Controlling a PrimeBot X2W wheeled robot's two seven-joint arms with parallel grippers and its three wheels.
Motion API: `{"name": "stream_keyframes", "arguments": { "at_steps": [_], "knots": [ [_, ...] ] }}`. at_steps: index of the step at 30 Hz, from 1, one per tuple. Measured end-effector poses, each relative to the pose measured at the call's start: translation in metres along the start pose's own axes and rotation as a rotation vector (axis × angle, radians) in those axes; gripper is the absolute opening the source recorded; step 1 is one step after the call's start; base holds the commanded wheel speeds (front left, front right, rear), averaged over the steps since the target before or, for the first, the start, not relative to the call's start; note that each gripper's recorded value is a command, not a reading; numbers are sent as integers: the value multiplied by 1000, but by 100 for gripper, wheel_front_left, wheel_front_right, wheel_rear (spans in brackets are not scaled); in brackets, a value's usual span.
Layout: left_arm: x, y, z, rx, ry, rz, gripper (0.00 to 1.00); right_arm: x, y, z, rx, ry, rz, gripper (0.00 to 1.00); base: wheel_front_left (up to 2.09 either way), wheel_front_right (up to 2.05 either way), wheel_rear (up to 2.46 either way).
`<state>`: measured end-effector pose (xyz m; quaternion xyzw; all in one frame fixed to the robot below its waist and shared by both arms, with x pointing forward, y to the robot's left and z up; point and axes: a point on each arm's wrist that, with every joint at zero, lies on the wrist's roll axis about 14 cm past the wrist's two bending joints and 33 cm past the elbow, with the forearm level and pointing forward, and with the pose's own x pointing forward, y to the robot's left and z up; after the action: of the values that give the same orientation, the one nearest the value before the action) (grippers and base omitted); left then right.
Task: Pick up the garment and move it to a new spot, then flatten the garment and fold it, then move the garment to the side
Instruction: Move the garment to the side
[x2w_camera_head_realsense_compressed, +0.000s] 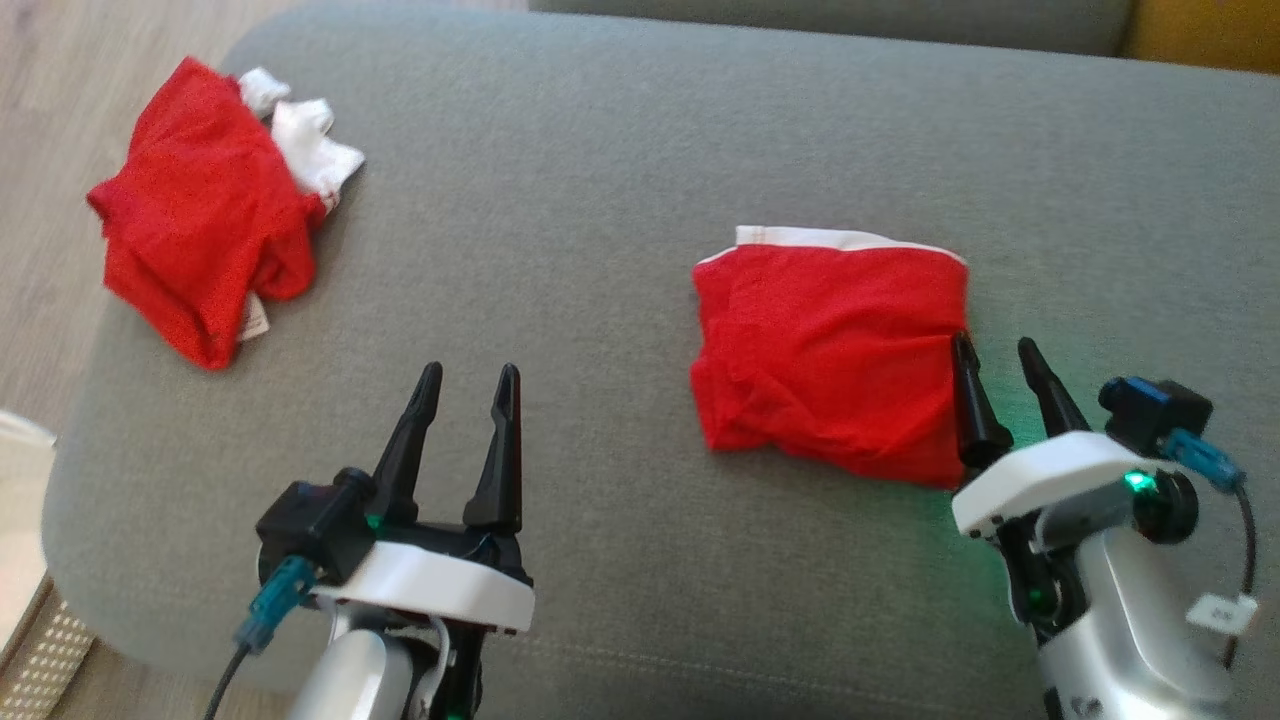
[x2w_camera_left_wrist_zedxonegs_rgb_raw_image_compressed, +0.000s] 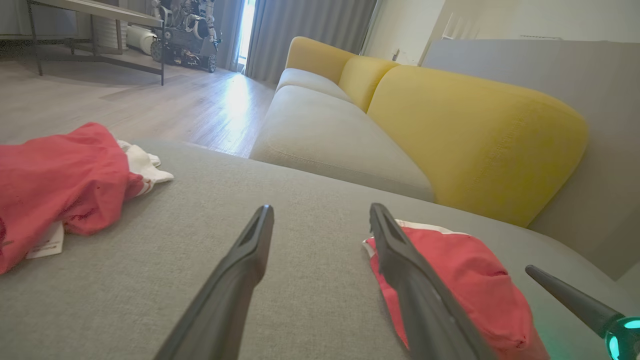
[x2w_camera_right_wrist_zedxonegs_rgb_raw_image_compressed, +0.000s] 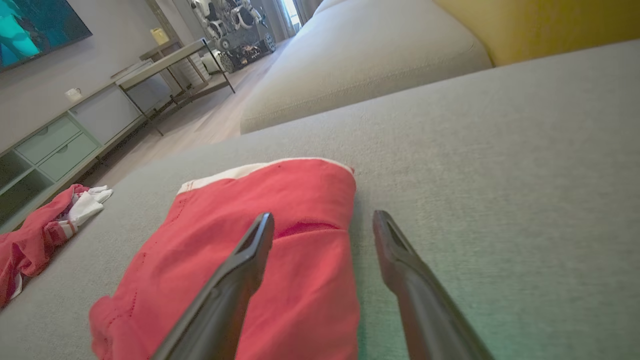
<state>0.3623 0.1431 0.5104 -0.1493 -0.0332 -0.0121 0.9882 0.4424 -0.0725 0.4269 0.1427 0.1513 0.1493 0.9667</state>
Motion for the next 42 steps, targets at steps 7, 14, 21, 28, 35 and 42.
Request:
{"name": "stream_keyframes", "arguments": {
  "at_steps": [7,14,21,28,35,42],
  "knots": [
    [0,18,-4,6,15,56,100,30,6,-32,22,138,14,100,0,0,0],
    [3,27,-9,-7,31,88,100,47,11,-50,7,208,34,0,0,0,0],
    [16,21,2,-31,-7,64,100,50,14,-49,-130,214,66,0,0,0,0],
    [32,10,13,-35,-50,22,100,54,2,-18,-327,162,100,0,0,0,0],
    [67,-22,18,-27,-91,-113,100,61,-66,41,-512,121,6,0,0,0,0],
    [102,-54,15,-44,-121,-238,100,54,-146,80,-607,162,-151,0,0,0,0]
  ]
}}
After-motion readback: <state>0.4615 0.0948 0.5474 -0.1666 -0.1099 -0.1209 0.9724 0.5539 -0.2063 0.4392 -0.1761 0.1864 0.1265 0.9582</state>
